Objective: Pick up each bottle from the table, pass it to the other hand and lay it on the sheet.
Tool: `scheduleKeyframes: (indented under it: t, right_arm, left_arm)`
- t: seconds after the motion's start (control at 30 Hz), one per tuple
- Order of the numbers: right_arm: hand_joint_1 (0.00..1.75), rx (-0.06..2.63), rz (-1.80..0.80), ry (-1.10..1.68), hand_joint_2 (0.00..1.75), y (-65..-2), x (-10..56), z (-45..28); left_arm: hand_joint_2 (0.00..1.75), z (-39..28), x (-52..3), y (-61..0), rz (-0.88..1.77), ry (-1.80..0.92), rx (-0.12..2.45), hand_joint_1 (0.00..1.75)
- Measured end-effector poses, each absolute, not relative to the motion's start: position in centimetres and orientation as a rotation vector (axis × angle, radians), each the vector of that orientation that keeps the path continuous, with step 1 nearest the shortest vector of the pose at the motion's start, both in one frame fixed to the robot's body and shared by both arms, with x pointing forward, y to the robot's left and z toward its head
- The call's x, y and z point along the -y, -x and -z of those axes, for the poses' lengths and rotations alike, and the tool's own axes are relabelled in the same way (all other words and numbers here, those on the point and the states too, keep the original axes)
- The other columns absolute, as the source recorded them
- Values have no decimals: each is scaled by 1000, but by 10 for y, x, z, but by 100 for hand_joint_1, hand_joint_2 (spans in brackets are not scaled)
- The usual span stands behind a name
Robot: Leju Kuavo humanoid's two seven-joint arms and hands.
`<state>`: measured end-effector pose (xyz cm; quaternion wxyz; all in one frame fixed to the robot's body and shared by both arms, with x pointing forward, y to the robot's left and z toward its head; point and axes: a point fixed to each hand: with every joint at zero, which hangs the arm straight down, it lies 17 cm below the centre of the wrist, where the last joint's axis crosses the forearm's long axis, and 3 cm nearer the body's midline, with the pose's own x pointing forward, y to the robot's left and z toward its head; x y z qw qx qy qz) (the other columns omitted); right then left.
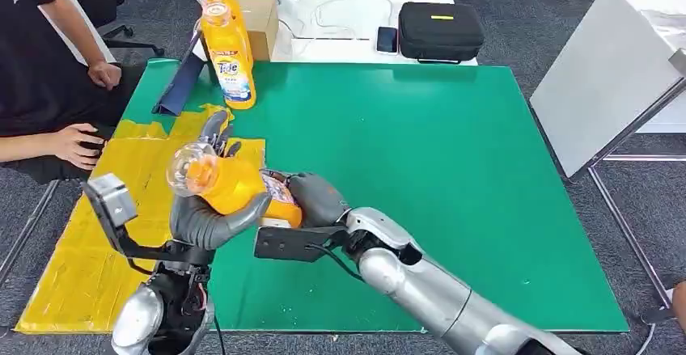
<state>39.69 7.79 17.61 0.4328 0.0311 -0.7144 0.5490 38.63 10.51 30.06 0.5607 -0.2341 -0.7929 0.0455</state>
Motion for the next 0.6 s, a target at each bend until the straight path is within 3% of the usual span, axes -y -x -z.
scheduleKeyframes:
  t: [0.53,0.57,0.6]
  right_arm:
    - [175,1798,-1429,-83,175,-396,-77,-170]
    - [175,1798,-1433,-86,175,-395,-77,-170]
    - [175,1798,-1436,-88,175,-395,-77,-169]
  left_arm:
    - [175,-298,-94,-382,-85,579,1841,0]
    - [175,-297,-94,-382,-86,582,1840,65]
    - [175,-297,-94,-382,-86,584,1839,175]
